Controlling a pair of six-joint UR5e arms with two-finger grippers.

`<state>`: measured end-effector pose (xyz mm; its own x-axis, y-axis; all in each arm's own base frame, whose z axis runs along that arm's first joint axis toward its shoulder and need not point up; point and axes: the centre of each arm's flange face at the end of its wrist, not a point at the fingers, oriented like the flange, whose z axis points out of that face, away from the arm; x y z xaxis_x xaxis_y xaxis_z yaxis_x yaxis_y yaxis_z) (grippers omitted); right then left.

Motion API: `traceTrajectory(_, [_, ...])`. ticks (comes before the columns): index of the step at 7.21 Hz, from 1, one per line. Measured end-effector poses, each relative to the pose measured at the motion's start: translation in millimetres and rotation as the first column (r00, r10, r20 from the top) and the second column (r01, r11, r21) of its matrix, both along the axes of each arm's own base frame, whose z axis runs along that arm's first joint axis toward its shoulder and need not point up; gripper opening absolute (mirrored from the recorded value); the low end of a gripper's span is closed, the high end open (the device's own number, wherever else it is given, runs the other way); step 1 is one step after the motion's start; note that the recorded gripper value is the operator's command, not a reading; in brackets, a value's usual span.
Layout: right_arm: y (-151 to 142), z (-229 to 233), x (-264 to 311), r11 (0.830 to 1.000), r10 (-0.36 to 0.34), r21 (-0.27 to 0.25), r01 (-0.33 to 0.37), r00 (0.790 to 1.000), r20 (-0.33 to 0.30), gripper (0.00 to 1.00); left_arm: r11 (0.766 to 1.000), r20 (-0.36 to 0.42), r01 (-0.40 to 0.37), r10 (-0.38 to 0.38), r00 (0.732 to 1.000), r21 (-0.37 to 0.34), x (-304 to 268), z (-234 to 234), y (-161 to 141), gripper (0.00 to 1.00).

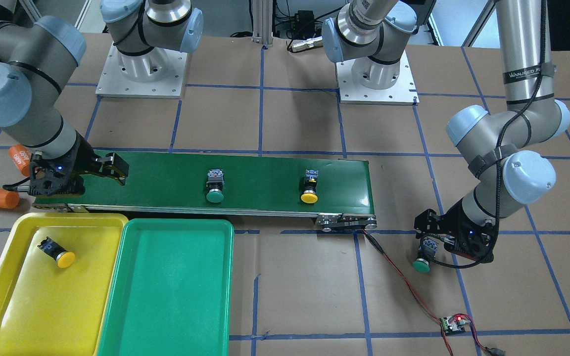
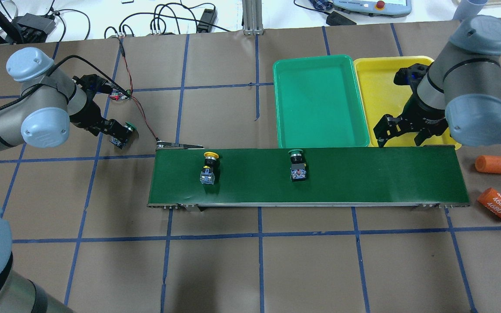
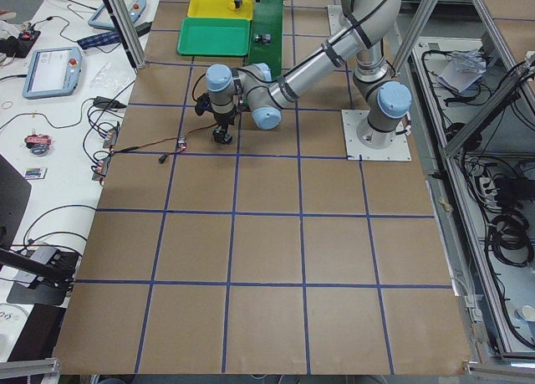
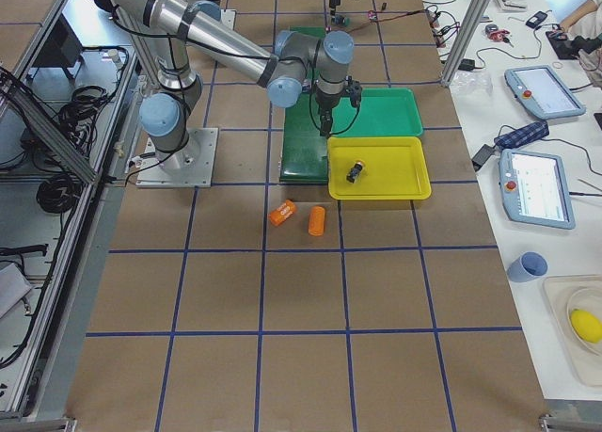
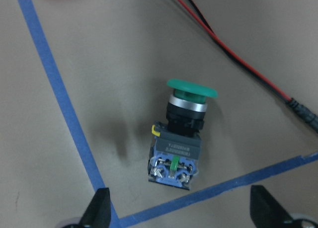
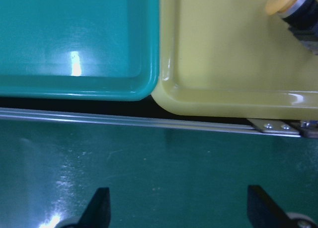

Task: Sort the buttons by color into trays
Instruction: 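Move the right gripper back over the belt while the left reaches a green button, then grasp the belt's green button with the right gripper while the left grasps another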

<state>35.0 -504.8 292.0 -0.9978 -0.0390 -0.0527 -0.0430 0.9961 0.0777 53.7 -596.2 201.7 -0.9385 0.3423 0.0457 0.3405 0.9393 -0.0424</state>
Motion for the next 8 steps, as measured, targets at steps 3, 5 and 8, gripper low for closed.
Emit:
traceTrajectory(3, [13.2, -7.8, 37.5, 1.000, 0.023, 0.019, -0.023, 1.000, 0.000, 0.91, 1.000, -0.011, 0.018, -0.018, 1.000, 0.009, 0.1, -22.6, -4.0, 0.00])
traceTrajectory(5, [16.2, -8.8, 48.0, 0.999, 0.022, 0.023, -0.022, 1.000, -0.006, 0.91, 1.000, -0.018, 0.016, -0.016, 1.000, 0.023, 0.1, -24.8, -5.4, 0.00])
traceTrajectory(8, [21.3, -14.1, 53.8, 0.999, -0.036, 0.038, 0.036, 0.999, -0.018, 0.91, 0.999, -0.019, -0.032, 0.033, 0.999, 0.022, -4.9, 18.0, -6.0, 0.00])
